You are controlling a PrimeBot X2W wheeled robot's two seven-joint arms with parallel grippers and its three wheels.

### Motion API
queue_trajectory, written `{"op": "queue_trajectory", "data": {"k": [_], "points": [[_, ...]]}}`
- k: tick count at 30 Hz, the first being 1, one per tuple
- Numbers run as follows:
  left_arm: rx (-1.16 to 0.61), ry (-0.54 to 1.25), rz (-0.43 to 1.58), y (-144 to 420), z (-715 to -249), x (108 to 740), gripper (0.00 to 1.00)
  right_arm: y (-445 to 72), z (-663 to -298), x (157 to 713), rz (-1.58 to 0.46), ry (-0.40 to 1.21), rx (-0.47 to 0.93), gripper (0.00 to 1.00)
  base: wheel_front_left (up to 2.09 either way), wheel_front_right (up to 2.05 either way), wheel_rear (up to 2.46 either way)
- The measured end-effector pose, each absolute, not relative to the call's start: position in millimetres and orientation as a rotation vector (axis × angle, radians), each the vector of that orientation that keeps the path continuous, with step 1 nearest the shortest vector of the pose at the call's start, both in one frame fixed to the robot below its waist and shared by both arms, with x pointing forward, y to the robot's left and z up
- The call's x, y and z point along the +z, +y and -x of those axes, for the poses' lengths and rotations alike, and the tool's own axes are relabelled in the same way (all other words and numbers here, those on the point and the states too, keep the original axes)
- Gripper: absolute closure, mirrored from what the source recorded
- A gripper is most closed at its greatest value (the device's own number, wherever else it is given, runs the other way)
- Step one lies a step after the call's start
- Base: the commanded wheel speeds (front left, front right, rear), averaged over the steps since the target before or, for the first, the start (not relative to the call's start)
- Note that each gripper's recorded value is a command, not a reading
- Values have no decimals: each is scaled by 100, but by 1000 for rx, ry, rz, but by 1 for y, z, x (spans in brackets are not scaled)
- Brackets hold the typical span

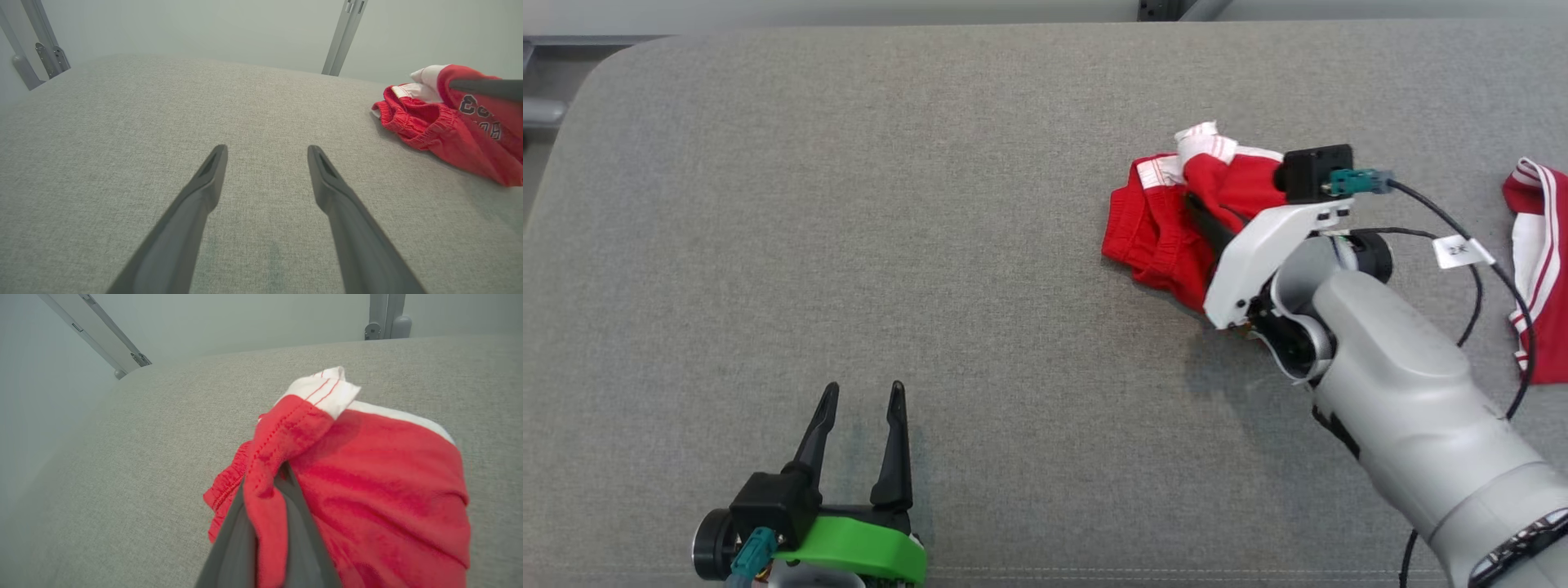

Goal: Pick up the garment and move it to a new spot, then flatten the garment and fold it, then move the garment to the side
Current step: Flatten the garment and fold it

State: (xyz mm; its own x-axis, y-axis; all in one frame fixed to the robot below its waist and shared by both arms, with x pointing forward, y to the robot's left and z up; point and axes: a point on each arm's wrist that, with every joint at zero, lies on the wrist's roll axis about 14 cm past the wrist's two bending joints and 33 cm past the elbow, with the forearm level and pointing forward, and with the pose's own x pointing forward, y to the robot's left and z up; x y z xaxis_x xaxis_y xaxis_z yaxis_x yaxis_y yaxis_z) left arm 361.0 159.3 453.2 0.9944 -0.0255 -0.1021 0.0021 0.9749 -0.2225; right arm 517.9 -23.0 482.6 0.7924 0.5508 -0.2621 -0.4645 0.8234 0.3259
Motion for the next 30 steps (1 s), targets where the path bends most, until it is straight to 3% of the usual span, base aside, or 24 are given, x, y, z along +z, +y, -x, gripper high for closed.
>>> {"op": "queue_trajectory", "data": {"k": [9, 10, 11, 12, 22, 30], "points": [[24, 123, 207, 172, -360, 447, 0, 32, -517, 467, -228, 394, 618, 100, 0, 0, 0], [30, 124, 206, 174, -359, 447, 0, 34, -516, 466, -225, 396, 620, 90, 0, 0, 0], [34, 123, 206, 175, -358, 447, 0, 35, -514, 466, -218, 397, 624, 54, 0, 0, 0], [38, 123, 206, 176, -358, 447, 0, 37, -513, 466, -209, 393, 631, 0, 0, 0, 0], [47, 121, 233, 176, -354, 447, 0, 32, -494, 498, -173, 229, 666, 0, 0, 0, 0], [22, 96, 247, 167, -354, 455, 0, -64, -494, 526, -114, 49, 491, 0, 0, 0, 0]]}}
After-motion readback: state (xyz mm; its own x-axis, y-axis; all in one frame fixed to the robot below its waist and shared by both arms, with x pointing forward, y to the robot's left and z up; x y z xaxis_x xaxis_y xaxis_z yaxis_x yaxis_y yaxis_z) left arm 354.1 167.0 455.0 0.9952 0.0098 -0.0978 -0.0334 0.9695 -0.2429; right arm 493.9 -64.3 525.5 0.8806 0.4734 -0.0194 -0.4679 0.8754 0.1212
